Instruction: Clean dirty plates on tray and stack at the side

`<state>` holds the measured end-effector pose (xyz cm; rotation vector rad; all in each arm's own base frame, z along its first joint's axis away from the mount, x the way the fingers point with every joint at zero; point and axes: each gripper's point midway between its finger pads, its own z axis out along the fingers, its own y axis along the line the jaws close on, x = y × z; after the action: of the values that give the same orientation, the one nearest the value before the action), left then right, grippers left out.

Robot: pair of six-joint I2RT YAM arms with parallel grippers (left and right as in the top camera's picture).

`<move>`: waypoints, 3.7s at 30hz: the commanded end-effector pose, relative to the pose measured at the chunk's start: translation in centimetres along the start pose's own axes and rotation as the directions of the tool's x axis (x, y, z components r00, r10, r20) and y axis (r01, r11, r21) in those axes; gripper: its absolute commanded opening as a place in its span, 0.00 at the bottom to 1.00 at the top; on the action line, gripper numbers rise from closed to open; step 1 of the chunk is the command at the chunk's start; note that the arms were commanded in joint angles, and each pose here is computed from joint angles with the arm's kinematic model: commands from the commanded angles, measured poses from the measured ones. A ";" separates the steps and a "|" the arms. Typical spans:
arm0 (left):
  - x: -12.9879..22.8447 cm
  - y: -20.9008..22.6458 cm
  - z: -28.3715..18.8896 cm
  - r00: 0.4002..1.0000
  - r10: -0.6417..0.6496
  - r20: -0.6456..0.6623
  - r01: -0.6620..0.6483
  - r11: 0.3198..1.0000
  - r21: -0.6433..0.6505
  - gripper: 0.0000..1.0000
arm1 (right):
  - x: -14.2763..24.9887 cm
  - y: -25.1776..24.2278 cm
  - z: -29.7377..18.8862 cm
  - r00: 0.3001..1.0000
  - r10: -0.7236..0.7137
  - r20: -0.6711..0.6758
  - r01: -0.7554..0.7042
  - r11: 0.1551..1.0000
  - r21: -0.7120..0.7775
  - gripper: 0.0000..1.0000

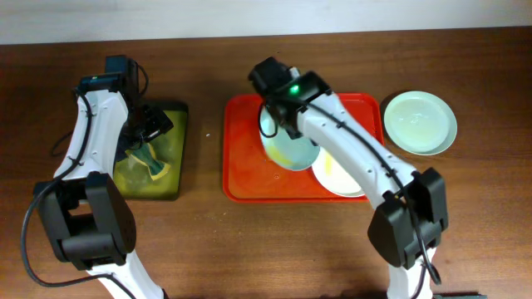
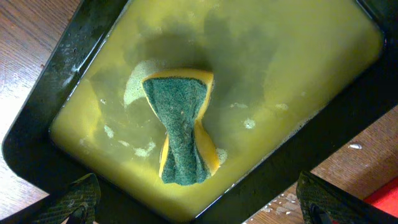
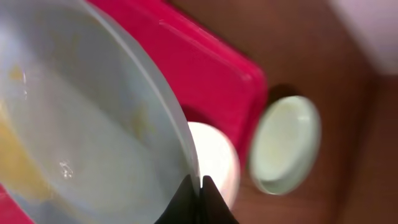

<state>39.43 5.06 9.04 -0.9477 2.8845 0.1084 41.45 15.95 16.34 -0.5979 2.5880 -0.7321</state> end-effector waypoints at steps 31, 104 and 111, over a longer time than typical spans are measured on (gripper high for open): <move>-0.4 0.1 -0.3 1.000 -0.009 0.010 0.009 1.000 0.005 0.99 | -1.6 -2.1 -0.2 0.997 0.020 0.069 -0.016 0.998 -0.064 0.04; -0.4 0.1 -0.3 1.000 -0.009 0.010 0.009 1.000 0.005 0.99 | 16.2 -1.5 15.9 0.904 0.131 -0.406 -0.319 0.841 -0.437 0.57; -0.4 0.1 -0.3 1.000 -0.009 0.010 0.009 1.000 0.005 0.99 | 13.9 1.3 13.1 0.889 0.182 -0.421 -0.424 0.675 -0.604 0.55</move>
<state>39.42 5.05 9.04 -0.9479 2.8853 0.1081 35.00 1.86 1.15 -0.2372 3.1716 0.0505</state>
